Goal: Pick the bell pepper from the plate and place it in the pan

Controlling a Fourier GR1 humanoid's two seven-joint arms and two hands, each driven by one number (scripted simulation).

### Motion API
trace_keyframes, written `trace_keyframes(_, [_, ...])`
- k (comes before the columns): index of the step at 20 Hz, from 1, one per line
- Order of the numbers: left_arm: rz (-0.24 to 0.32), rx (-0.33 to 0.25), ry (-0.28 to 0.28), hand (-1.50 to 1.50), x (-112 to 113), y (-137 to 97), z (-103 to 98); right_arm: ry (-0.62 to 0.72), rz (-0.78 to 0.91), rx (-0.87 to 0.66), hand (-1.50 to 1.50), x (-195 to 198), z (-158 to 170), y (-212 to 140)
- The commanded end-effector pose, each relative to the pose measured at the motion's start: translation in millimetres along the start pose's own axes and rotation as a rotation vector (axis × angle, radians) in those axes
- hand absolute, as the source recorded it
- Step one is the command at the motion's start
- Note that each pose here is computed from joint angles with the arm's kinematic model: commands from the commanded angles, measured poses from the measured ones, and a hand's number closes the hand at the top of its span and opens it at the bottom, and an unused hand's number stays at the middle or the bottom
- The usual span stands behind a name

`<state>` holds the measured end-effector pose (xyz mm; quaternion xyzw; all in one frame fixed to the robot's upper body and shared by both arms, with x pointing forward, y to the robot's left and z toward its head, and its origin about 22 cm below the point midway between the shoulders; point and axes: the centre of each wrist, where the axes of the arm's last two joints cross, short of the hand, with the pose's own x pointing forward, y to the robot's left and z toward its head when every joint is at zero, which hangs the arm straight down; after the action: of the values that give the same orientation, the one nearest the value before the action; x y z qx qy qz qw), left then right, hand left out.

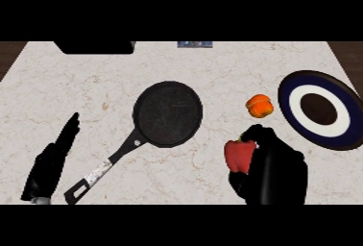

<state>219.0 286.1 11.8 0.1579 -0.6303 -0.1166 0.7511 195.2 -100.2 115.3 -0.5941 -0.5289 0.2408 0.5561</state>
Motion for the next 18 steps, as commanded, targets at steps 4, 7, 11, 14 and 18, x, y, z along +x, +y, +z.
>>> trace_keyframes(4, [-0.004,-0.006,-0.016,0.00,3,-7,-13,0.098,-0.089,0.013,1.50,68,-24,-13])
trace_keyframes(7, [-0.008,-0.008,-0.029,0.00,3,-12,-8,0.092,-0.124,0.050,1.50,86,-51,-7])
trace_keyframes(11, [-0.005,-0.050,-0.032,0.00,2,3,-3,0.145,-0.189,0.083,1.50,86,-86,28])
trace_keyframes(14, [-0.008,-0.031,-0.053,0.00,14,5,-15,0.159,-0.218,0.133,1.50,89,-107,45])
trace_keyframes(18, [-0.013,-0.087,-0.051,0.00,10,-18,-19,0.190,-0.188,0.194,1.50,89,-120,85])
